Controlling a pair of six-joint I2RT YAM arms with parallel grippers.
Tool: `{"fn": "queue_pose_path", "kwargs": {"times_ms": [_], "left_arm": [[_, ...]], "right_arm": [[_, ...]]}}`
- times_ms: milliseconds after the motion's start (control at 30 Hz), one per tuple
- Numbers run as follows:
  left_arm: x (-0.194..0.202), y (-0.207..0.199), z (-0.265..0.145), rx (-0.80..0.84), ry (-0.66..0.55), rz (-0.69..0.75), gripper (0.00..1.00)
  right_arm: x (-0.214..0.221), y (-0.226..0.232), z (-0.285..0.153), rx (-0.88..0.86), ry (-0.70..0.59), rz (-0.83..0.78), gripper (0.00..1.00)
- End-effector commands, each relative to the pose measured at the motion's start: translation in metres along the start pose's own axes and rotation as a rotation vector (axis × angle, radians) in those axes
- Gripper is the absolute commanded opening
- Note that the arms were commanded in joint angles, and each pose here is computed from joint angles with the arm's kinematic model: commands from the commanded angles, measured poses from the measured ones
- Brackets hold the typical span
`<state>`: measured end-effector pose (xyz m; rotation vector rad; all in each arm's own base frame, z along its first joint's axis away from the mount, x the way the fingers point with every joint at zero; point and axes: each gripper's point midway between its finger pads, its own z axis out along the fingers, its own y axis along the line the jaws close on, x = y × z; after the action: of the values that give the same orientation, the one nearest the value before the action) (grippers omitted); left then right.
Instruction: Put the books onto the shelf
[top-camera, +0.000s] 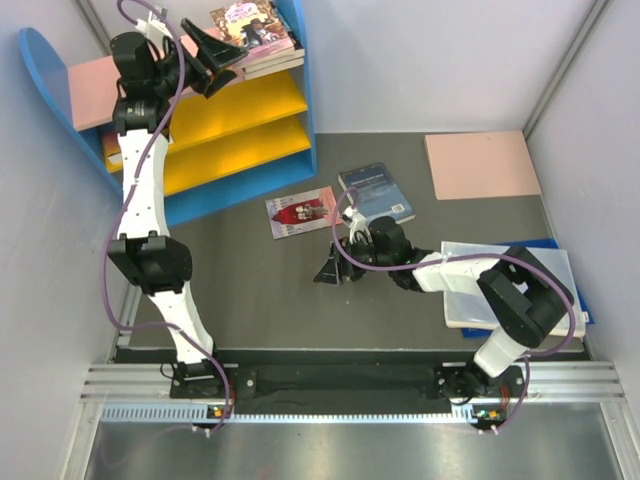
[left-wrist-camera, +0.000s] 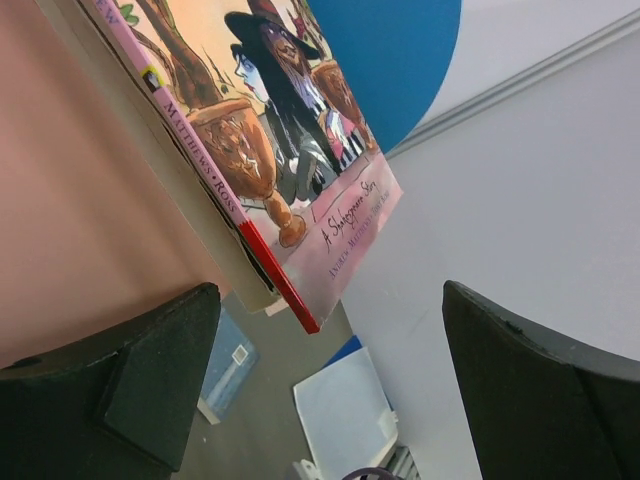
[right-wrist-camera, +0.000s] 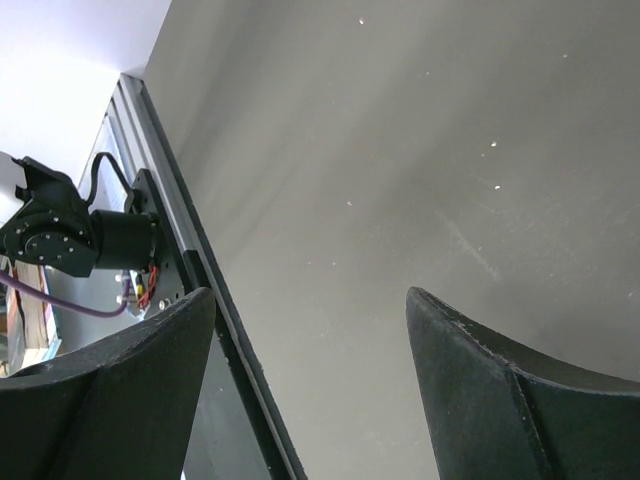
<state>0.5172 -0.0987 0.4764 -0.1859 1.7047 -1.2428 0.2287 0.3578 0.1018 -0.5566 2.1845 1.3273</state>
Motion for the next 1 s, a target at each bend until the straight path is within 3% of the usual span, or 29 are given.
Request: {"fn": "queue_pose_path", "kwargs": {"times_ms": [0, 133, 367, 433, 467, 533, 567, 633, 667, 967], "left_arm": [[0.006, 0.005, -0.006, -0.045, 0.009, 0.055, 0.98], [-0.003, 0.018, -0.014, -0.140, -0.072, 0.112, 0.98], [-0.028, -0.018, -0.052, -0.162, -0.287, 0.260, 0.96], [-0.033, -0.024, -0.058, -0.149, -0.320, 0.266, 0.84], [-0.036, -0.025, -0.059, -0.150, -0.334, 0.263, 0.67], [-0.039, -0.024, -0.058, -0.143, -0.343, 0.249, 0.45], [-0.040, -0.024, -0.057, -0.139, -0.345, 0.242, 0.24], [-0.041, -0.021, -0.050, -0.124, -0.339, 0.218, 0.03], [-0.042, -0.018, -0.047, -0.119, -0.334, 0.207, 0.00], [-0.045, -0.007, -0.022, -0.051, -0.306, 0.136, 0.00]], "right_arm": [[-0.018, 0.019, 0.005, -0.060, -0.049, -0.054, 0.77], [-0.018, 0.019, 0.004, -0.060, -0.051, -0.055, 0.77], [-0.017, 0.019, 0.004, -0.061, -0.049, -0.055, 0.77], [-0.017, 0.019, 0.004, -0.064, -0.048, -0.056, 0.77], [-0.017, 0.020, 0.004, -0.066, -0.048, -0.056, 0.77], [-0.016, 0.019, 0.004, -0.065, -0.045, -0.056, 0.77], [-0.017, 0.020, 0.004, -0.066, -0.046, -0.056, 0.77], [-0.016, 0.020, 0.004, -0.067, -0.046, -0.056, 0.77], [-0.017, 0.020, 0.004, -0.069, -0.046, -0.057, 0.77], [-0.016, 0.020, 0.004, -0.072, -0.044, -0.058, 0.78]]}}
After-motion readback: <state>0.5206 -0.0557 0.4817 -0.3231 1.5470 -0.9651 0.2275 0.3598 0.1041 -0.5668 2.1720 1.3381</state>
